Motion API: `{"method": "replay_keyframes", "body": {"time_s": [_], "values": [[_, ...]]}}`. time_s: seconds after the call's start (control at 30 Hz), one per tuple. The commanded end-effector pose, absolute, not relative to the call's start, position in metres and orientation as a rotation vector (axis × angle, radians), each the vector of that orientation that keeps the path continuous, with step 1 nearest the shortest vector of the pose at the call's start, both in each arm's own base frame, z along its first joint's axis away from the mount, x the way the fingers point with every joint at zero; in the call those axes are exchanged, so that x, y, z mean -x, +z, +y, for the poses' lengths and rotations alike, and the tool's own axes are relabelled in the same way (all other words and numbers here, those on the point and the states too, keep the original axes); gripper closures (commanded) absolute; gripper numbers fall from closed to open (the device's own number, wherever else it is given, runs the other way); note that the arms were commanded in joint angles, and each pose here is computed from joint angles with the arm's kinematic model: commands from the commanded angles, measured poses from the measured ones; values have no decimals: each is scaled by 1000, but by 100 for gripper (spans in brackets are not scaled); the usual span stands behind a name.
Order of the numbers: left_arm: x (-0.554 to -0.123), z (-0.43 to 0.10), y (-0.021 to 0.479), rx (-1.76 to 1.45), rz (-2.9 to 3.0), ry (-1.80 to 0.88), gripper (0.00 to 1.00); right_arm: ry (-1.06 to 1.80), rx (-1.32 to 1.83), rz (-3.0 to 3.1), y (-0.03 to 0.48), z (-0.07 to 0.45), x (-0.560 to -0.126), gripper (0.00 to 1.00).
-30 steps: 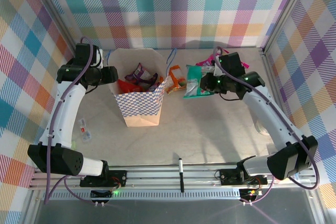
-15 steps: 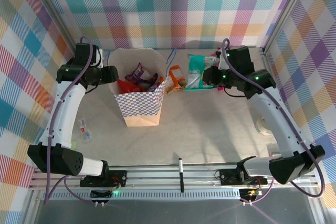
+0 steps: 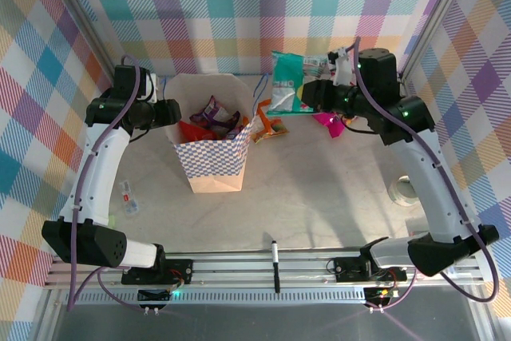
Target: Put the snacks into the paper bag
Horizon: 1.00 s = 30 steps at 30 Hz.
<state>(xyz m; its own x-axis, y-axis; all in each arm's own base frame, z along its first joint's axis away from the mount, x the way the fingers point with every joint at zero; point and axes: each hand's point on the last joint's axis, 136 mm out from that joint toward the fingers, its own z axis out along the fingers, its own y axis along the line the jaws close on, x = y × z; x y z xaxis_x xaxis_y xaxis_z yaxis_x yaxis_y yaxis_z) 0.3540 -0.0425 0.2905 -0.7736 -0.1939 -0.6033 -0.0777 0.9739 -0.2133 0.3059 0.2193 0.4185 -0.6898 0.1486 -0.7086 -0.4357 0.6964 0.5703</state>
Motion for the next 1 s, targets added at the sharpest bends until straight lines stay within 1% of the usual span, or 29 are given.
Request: {"method": "replay_keyframes", "body": {"time_s": [0.0,0.47,0.97], "values": [[-353,-45,309,187,2398,-249,41,1026,338,2006,457,238,-300,89],[-347,-39,312,195,2388,-215,41,1135,587,1961,476,309,-303,90],[-344,-33,322,179,2343,-169,41,1266,648,2006,453,376,-323,90]]}}
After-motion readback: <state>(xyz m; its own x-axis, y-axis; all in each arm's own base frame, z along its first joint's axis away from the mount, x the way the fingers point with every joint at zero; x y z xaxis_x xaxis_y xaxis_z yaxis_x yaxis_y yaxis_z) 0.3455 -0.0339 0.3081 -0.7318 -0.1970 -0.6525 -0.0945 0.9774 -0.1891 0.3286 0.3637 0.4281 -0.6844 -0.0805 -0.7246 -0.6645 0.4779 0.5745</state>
